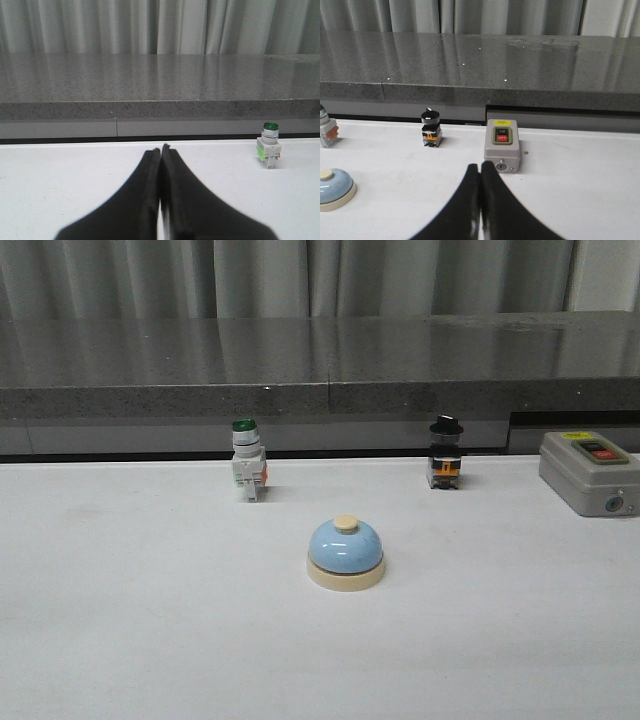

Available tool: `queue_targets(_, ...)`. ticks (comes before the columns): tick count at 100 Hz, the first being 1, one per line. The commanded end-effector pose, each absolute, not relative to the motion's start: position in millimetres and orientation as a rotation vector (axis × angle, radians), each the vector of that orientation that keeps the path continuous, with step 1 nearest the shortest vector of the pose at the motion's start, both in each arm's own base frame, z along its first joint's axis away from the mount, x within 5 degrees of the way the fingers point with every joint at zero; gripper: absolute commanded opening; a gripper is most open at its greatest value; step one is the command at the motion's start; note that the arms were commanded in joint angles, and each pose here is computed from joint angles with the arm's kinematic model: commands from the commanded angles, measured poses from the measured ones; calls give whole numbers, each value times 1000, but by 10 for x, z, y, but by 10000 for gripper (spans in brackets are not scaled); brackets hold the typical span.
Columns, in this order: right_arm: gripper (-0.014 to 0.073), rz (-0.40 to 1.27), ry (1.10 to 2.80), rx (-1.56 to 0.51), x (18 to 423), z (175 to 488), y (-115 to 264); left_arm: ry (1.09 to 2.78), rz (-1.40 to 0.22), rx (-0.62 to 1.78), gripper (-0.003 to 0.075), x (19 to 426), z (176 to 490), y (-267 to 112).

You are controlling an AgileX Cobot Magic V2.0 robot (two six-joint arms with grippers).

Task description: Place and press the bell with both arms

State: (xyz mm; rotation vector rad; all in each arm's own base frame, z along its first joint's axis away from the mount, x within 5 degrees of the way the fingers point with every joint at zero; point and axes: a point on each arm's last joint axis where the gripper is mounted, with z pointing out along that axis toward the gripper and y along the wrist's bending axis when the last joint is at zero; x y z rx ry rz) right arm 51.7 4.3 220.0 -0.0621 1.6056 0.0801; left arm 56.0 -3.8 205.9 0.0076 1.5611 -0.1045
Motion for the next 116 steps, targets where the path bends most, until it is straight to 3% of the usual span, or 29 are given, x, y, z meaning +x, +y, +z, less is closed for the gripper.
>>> queue_targets(1,-60,97,1461,-44,497,2297,44,1486,-118,6,-20,553,2010,-43)
queue_targets(23,-60,108,1444,-38,538,2127,50,1486,-118,6,-20,553,2010,-43)
queue_targets(116,-60,108,1455,-38,538,2119,50,1486,-118,6,-20,553,2010,-43)
